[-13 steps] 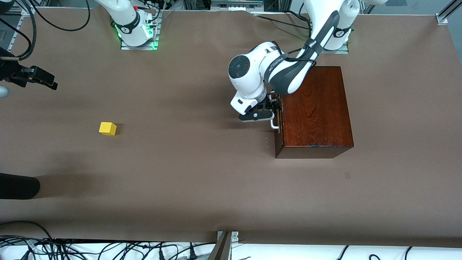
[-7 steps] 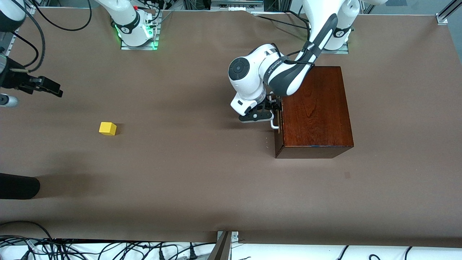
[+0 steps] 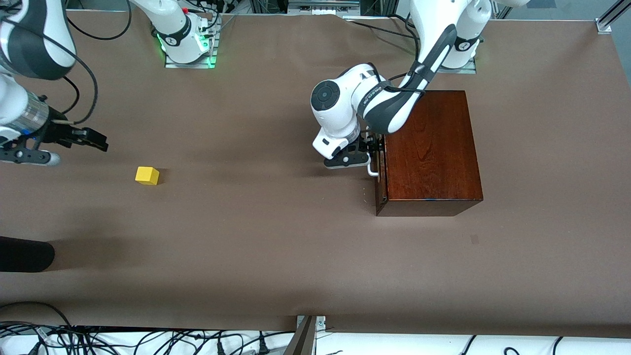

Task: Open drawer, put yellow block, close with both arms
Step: 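Pull the drawer open with the left gripper while the right gripper grasps the cube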

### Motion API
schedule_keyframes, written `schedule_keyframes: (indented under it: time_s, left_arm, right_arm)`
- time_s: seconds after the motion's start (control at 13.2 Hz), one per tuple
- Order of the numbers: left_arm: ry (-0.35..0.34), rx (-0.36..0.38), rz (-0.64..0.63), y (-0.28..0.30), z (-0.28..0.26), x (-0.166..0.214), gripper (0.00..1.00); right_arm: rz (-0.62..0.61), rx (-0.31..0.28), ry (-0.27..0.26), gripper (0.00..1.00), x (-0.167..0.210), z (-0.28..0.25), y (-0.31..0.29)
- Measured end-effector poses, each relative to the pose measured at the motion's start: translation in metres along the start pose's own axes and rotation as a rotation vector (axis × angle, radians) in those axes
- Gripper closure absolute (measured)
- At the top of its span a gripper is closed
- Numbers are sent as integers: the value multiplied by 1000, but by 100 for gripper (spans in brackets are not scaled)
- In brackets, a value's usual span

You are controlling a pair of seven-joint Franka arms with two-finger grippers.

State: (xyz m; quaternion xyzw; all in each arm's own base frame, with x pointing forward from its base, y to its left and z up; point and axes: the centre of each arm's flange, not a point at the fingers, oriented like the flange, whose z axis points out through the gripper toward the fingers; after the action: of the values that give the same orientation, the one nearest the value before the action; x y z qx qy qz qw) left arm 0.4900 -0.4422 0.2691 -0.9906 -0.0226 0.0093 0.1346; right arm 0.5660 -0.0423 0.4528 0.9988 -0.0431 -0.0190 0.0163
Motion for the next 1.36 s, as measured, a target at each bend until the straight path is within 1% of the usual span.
schedule_keyframes:
  time_s: [0.15, 0.3, 0.53, 0.76, 1.06, 1.36]
  left_arm:
    - [-32, -34, -21, 3, -2, -2, 0]
    - [-33, -59, -25, 9, -8, -4, 0]
    - [-21, -72, -22, 27, -15, -14, 0]
    - [-10, -89, -19, 39, -20, -16, 0]
    - [3, -103, -30, 58, -25, -21, 0]
    - [22, -98, -21, 73, -28, -26, 0]
  right_arm:
    - [-2, -6, 5, 0, 4, 25, -2]
    - [-6, -11, 14, 0, 7, 50, -3]
    - [-33, -16, 33, 0, 5, 86, -5]
    - [-60, -22, 50, 0, 0, 121, -6]
    - [-76, -31, 58, 0, -5, 157, -7]
    - [-94, -40, 53, 0, -7, 185, -7]
